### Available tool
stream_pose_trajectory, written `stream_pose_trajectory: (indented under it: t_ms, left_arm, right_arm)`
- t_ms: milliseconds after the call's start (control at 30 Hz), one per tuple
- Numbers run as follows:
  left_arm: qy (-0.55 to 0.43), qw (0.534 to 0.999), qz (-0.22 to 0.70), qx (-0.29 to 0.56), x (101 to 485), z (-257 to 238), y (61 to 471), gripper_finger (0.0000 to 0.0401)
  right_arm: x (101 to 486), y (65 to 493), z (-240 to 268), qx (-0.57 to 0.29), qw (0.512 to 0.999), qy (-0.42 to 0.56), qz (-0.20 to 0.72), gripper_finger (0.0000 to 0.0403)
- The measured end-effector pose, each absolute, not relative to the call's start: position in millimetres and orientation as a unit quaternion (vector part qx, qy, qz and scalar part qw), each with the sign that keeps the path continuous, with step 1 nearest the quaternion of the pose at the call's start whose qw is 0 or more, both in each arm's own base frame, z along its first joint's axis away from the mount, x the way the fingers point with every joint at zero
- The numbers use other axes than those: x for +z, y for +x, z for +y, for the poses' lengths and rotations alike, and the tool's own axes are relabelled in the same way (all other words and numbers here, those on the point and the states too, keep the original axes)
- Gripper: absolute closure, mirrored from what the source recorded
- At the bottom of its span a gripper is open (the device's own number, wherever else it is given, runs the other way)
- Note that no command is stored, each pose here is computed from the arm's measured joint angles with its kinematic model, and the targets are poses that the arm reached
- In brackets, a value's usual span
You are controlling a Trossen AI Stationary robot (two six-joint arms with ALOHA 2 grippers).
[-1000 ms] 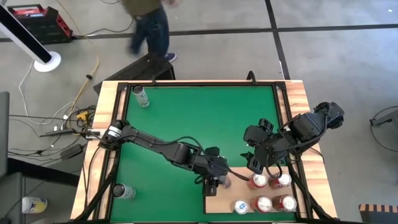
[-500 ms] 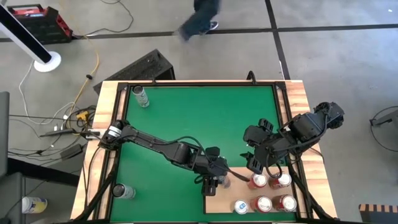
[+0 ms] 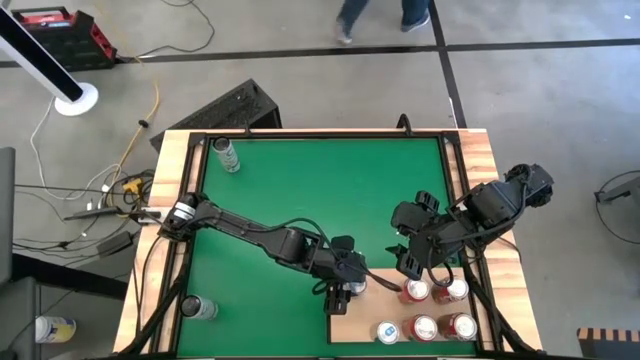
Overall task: Place canned beverage on shelf
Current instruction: Put the blue soda can on the shelf aligned with the other blue soda can
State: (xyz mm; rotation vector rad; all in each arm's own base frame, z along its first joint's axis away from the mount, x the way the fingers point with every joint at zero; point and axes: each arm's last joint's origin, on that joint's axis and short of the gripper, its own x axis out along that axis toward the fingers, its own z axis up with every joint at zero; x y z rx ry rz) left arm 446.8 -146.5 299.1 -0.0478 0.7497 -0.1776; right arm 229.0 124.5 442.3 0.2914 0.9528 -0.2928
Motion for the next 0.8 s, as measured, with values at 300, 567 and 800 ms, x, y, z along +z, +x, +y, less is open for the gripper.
stream_pose_trajectory:
  t_ms: [300, 567, 800]
  left_arm:
    - [-0.026, 0.930, 0.357, -0.088, 303.2, -146.8, 447.8, 0.0146]
    - [-0.018, 0.933, 0.341, -0.114, 321.3, -149.0, 446.9, 0.0145]
    - [-0.021, 0.933, 0.339, -0.123, 330.5, -149.2, 445.1, 0.0145]
  right_arm:
    - [443.4, 230.9, 125.6, -0.136, 0.872, 0.147, 0.447, 0.0091]
    - [446.1, 231.7, 139.1, -0.105, 0.885, 0.159, 0.425, 0.0091]
    - [445.1, 225.7, 150.9, -0.095, 0.883, 0.167, 0.428, 0.0091]
